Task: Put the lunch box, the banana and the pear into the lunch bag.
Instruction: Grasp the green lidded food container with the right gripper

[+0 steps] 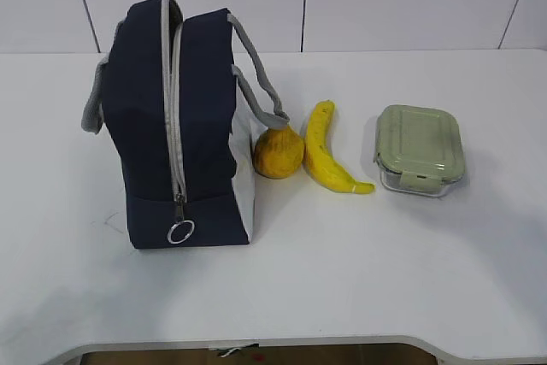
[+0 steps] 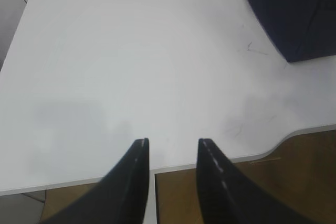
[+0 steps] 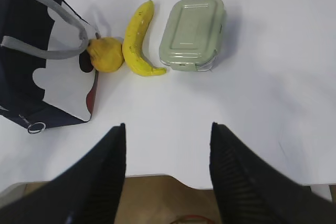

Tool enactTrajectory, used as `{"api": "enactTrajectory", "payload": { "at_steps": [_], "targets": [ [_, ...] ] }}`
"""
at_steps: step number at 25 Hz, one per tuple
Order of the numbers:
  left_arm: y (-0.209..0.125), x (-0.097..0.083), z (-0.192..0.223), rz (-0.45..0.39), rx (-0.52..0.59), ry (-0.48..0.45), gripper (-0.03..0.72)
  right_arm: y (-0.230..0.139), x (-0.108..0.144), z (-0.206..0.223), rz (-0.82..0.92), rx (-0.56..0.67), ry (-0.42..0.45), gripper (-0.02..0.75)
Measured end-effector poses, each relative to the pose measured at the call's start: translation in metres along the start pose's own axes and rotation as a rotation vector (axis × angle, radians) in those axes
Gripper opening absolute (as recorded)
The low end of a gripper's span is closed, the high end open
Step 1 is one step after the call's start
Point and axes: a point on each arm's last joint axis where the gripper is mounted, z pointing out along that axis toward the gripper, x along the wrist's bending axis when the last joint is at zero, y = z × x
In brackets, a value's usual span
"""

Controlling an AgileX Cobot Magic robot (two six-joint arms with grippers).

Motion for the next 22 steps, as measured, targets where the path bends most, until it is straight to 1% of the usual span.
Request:
{"api": "enactTrajectory", "payload": {
  "at_steps": [4, 9, 17, 22],
  "targets": [
    [0.0, 0.0, 0.0, 0.0, 0.0, 0.0, 0.238, 0.015, 0.003, 0.023, 0.023, 0.059, -0.021, 0.423],
    [0.0, 0.0, 0.0, 0.0, 0.0, 0.0, 0.238, 0.025, 0.003, 0.051, 0.045, 0.119, -0.045, 0.423],
    [0.0, 0.0, 0.0, 0.0, 0.0, 0.0, 0.238, 0.039, 0.002, 0.094, 0.095, 0.151, -0.067, 0.423],
    [0.0, 0.0, 0.0, 0.0, 0.0, 0.0, 0.239, 0.043, 0.0, 0.125, 0.111, 0.192, -0.088, 0.422]
  ]
}}
